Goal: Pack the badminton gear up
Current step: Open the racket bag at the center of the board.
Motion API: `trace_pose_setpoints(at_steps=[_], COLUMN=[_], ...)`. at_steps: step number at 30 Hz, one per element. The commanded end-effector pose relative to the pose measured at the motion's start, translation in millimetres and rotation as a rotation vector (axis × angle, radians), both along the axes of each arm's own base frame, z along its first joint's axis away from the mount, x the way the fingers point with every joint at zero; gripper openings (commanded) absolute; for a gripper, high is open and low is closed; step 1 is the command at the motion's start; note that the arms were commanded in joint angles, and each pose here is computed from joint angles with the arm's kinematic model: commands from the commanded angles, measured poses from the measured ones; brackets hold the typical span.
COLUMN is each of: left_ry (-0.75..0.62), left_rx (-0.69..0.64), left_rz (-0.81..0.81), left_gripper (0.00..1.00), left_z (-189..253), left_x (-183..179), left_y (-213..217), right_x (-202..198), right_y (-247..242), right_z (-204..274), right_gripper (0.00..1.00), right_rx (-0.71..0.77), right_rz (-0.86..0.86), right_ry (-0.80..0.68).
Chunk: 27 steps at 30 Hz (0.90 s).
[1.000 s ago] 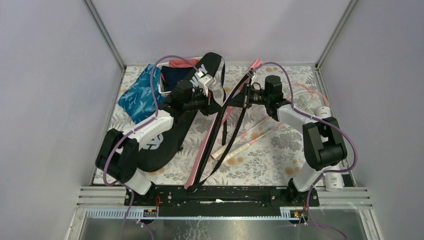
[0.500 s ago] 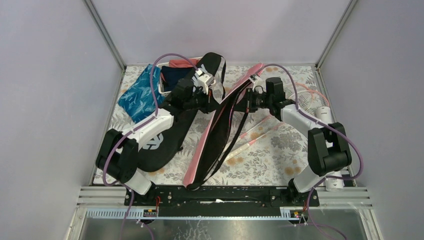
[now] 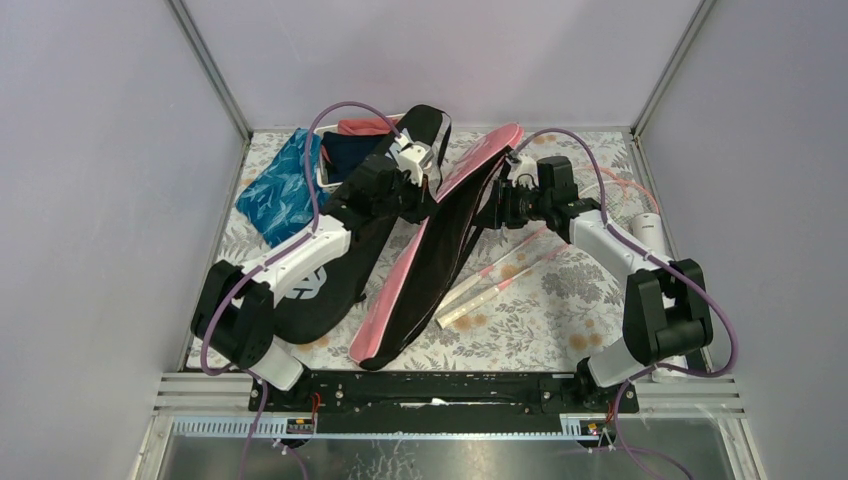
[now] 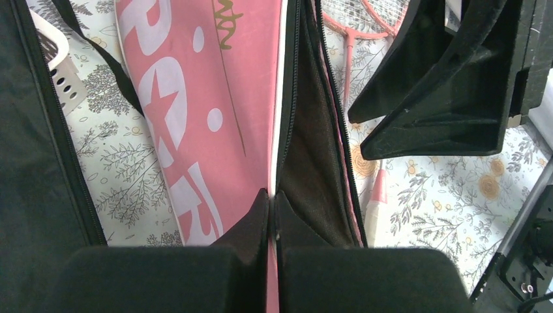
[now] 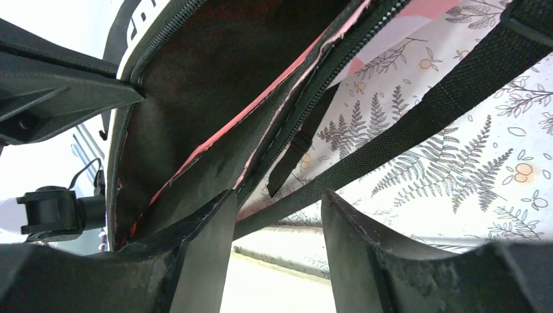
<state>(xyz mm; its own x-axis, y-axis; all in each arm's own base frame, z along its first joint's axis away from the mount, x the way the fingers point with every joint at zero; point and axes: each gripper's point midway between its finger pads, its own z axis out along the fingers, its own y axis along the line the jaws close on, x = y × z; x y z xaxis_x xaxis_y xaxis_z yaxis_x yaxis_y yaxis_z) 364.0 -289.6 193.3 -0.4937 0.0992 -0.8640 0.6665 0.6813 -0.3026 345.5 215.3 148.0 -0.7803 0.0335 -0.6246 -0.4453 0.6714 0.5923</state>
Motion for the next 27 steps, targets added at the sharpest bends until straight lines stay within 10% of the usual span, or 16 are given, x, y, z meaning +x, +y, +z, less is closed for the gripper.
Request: trace_pose_setpoints(at_steps=[1,12,27], left_ry=[-0.083,-0.058,-0.081], left_rx=[-0.013,-0.019,-0.052], left_rz=[0.056,0.042,-0.025], left_gripper=[0.0,0.0,0.0], left_z=[28,25,29], left_x=[10,3,-6], left_y=[-1,-8,-15], right_x=[6,-2,25], right_y=[-4,21,33], right_z=[39,81,24], right_gripper=[0.59,0.52,0.59], right_rx=[0.006,0.113,0.028], right_rz=[-0.009,0.094,0.071], right_ry=[-0.131,-0.157,-0.012])
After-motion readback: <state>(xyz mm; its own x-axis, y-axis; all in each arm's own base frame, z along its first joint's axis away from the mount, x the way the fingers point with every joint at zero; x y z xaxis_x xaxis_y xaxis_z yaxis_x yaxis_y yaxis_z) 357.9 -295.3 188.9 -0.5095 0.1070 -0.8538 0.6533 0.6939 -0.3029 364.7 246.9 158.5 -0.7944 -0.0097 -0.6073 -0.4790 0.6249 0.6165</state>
